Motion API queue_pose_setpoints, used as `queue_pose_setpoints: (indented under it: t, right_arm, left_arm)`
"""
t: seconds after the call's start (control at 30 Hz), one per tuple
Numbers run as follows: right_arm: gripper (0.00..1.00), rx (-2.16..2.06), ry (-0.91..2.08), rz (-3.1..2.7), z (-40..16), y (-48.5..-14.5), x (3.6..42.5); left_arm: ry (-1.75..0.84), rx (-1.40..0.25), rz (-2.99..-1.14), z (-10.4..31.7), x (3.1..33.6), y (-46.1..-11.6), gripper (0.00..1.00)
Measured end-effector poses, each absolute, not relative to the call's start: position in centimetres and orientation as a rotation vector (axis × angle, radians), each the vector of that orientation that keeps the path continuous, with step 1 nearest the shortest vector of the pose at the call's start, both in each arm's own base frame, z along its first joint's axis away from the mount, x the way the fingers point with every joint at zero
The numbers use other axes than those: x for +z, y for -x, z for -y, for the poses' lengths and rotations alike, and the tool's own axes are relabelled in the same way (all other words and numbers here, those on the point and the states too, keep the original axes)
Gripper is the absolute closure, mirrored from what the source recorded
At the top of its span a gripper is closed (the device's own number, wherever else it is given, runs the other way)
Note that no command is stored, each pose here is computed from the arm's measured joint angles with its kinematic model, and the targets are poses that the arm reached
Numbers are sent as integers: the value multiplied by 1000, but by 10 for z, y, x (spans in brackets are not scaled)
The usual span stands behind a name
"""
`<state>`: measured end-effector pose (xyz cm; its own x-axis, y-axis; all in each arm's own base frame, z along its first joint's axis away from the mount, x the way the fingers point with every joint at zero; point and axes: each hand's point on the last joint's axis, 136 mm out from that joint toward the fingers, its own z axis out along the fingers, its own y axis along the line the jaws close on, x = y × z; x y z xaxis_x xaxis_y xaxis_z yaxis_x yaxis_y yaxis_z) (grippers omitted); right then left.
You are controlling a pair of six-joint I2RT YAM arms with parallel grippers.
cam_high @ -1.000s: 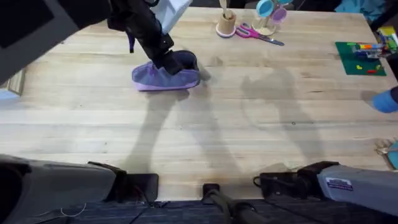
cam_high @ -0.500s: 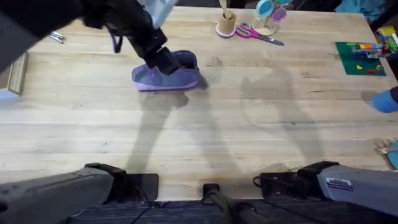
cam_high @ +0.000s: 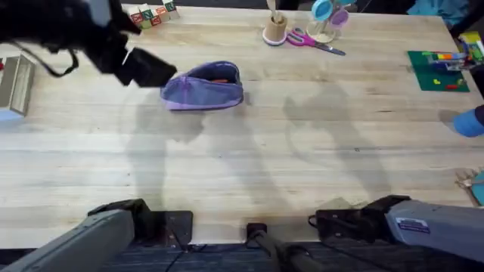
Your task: Unzip the bag, pick up the pens from the table one at a time and place them inside, then zip the bag closed.
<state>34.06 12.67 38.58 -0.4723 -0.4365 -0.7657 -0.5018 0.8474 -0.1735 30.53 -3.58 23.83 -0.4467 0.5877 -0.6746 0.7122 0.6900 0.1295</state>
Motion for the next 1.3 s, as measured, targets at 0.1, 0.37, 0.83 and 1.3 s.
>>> queue_pose_setpoints:
  t: [0.1,0.37,0.83,1.3]
  right_arm:
    - [5,106,690,-2132,-132,-339,386]
    - [6,155,770,-2107,-159,-327,386]
    - [5,398,527,-2271,-199,-308,370]
    - [5,612,375,-2468,-261,-298,330]
  left_arm:
    - [-997,-289,-2199,28,228,-292,7]
    - [-999,-401,-2170,7,199,-266,6]
    - [-1178,-337,-2001,5,194,-263,7]
    - [-1305,-442,-1953,8,171,-258,7]
